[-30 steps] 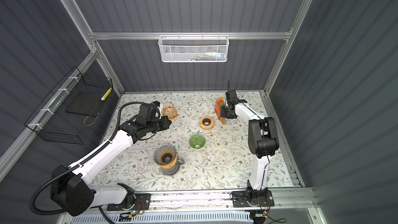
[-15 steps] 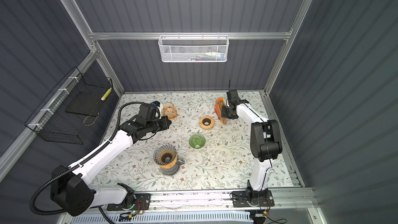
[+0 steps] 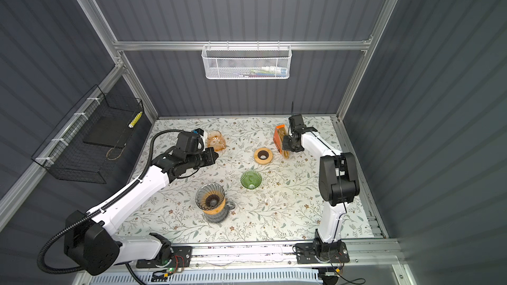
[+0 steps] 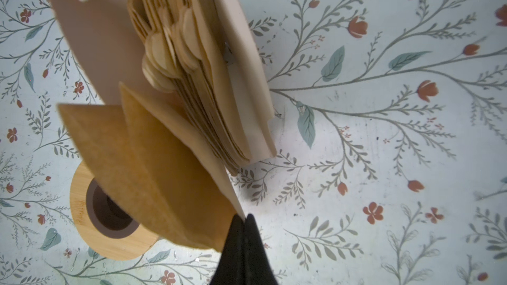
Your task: Place the coffee filter in the dripper
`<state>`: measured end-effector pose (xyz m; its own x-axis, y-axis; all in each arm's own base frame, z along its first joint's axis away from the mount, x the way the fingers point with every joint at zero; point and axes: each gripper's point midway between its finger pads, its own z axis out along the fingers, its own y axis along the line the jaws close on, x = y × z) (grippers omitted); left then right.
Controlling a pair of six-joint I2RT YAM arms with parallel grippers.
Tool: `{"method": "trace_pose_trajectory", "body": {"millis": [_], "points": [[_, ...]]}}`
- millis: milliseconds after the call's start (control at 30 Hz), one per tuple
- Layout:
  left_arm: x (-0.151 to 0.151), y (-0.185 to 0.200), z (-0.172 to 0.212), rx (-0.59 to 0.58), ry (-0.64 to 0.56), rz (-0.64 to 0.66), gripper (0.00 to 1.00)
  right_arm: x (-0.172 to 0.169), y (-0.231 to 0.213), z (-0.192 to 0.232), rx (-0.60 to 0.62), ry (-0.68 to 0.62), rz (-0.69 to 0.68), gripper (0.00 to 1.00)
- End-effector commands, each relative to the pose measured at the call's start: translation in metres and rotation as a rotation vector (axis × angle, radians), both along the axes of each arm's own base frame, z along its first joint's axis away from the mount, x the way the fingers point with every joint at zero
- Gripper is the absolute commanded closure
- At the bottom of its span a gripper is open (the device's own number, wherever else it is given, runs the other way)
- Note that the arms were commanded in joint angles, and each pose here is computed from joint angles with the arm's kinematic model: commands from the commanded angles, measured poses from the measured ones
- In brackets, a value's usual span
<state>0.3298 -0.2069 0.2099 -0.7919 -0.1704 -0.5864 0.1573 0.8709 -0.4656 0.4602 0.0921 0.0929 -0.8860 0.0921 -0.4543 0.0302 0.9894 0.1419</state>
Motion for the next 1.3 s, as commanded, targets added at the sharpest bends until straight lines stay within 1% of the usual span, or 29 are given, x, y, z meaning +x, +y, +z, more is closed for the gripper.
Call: {"method": "trace_pose_trajectory", "body": {"millis": [0,133,233,733,800,933,1033,1267], "points": [[-0.001,0.000,0.010,0.002,-0.028,-0.010,0.90,-0.007,0.000,0.004,-0.013,0.005,0.007,1.00],[0.000,0.000,0.010,0.002,-0.030,-0.010,0.90,-0.010,0.001,0.002,-0.004,0.002,0.008,1.00],[0.000,0.000,0.010,0.001,-0.029,-0.011,0.90,-0.011,-0.001,-0.002,-0.013,0.022,0.012,1.00],[-0.002,0.002,0.008,0.000,-0.026,-0.004,0.90,0.000,0.003,-0.007,-0.009,0.018,0.022,1.00],[-0.002,0.001,0.008,0.000,-0.027,-0.004,0.90,0.001,0.004,-0.006,-0.004,0.016,0.020,0.98],[-0.002,0.002,0.008,0.001,-0.027,-0.004,0.90,0.000,0.006,0.004,0.016,0.001,0.021,0.87],[-0.002,0.002,0.007,0.000,-0.027,-0.003,0.90,0.001,0.006,0.018,0.017,-0.032,0.019,0.81],[-0.002,0.001,0.008,-0.002,-0.030,-0.005,0.90,0.003,0.006,0.047,0.019,-0.083,0.029,0.77]]}}
